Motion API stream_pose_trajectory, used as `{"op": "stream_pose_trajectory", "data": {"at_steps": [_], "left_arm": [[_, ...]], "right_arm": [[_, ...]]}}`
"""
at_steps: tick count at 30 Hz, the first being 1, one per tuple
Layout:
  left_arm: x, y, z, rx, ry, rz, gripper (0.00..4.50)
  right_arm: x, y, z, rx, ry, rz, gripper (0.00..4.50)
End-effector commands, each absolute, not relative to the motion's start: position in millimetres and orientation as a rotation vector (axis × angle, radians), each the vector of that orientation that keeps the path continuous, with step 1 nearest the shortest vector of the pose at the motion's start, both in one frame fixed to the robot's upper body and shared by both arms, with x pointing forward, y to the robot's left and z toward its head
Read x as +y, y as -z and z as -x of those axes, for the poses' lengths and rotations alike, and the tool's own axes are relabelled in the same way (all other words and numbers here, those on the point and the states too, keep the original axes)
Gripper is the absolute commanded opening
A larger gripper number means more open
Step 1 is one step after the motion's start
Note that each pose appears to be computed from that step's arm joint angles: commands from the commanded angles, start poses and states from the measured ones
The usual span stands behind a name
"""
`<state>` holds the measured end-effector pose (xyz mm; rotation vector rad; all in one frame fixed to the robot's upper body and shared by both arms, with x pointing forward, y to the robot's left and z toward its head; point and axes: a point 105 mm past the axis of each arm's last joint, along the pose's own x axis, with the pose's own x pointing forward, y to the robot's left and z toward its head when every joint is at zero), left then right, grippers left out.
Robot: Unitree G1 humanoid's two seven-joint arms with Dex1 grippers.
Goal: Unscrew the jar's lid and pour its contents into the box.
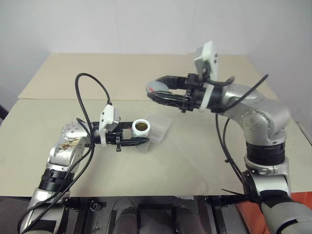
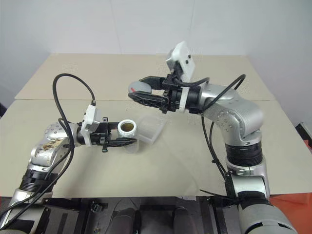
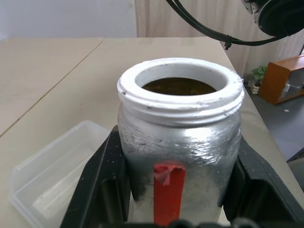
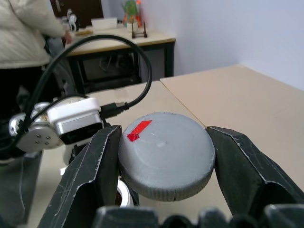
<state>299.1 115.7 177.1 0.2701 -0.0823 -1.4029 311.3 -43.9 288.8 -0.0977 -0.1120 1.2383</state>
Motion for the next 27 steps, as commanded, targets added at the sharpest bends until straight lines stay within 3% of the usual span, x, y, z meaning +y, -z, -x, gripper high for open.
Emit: {"op": "stream_pose_trajectory", "data": {"at_steps": [1, 8, 13, 16, 18, 19, 24, 27], "left_arm": [[120, -193, -304, -0.158, 1.351, -0.297, 2.03], [138, -213, -321, -0.23, 1.189, -0.29, 2.03], [141, -216, -327, -0.243, 1.14, -0.289, 2.03], [141, -215, -328, -0.239, 1.136, -0.296, 2.03], [141, -216, -328, -0.239, 1.132, -0.301, 2.03], [141, -216, -329, -0.239, 1.128, -0.304, 2.03], [148, -221, -337, -0.262, 1.055, -0.352, 2.03], [157, -229, -354, -0.301, 0.917, -0.446, 2.03]], "right_arm": [[-67, -284, -322, -0.142, -1.096, 0.15, 2.76], [-125, -196, -350, 0.035, -0.727, 0.323, 2.76], [-138, -157, -359, 0.115, -0.625, 0.327, 2.76], [-141, -140, -362, 0.157, -0.606, 0.318, 3.72], [-142, -132, -360, 0.179, -0.619, 0.324, 4.36], [-142, -130, -359, 0.185, -0.627, 0.327, 4.46], [-147, -144, -345, 0.179, -0.697, 0.342, 4.46], [-150, -161, -326, 0.171, -0.799, 0.356, 4.46]]}}
